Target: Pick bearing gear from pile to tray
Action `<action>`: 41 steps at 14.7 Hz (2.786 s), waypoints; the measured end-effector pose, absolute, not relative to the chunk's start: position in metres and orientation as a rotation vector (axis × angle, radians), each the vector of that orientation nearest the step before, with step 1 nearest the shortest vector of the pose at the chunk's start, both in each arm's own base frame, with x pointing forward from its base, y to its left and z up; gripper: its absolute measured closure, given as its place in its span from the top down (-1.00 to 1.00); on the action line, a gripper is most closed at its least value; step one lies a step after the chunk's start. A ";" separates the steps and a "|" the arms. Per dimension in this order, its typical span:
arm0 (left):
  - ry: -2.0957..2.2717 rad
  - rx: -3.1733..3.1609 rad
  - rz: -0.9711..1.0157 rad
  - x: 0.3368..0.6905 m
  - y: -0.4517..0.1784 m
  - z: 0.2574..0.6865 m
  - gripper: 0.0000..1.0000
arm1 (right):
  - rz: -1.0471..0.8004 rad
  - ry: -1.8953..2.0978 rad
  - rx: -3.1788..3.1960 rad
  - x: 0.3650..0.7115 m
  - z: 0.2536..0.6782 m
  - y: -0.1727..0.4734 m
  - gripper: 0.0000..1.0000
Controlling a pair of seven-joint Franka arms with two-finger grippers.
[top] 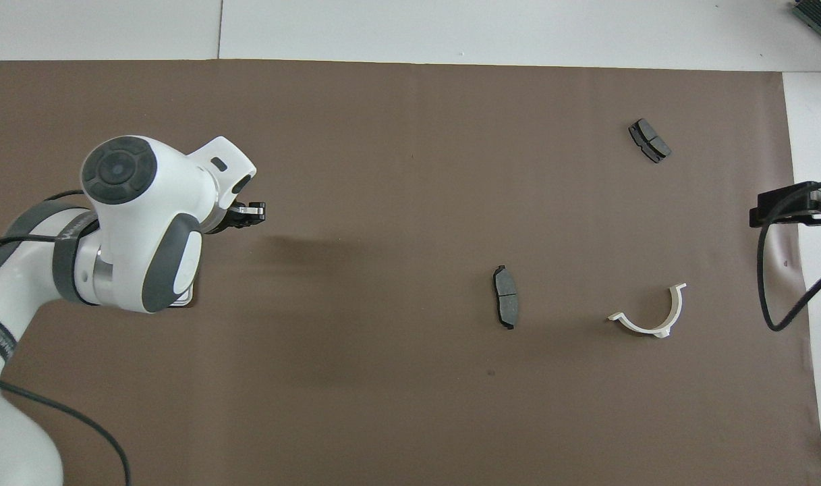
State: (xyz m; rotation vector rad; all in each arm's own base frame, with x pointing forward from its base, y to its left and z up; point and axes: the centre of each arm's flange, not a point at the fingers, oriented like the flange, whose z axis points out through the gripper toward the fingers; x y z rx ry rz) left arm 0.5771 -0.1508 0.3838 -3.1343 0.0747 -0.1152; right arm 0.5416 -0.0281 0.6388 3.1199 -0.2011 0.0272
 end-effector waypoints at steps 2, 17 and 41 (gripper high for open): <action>0.077 -3.139 -0.102 0.571 -0.108 0.384 -0.52 | 0.019 -0.203 3.120 0.541 0.638 -0.029 1.00; 0.052 -3.113 -0.314 0.551 -0.014 0.323 -0.37 | -0.008 -0.205 3.119 0.539 0.636 -0.029 1.00; 0.363 -3.121 -0.208 0.576 0.031 0.578 1.00 | -0.012 -0.105 3.128 0.532 0.630 -0.039 1.00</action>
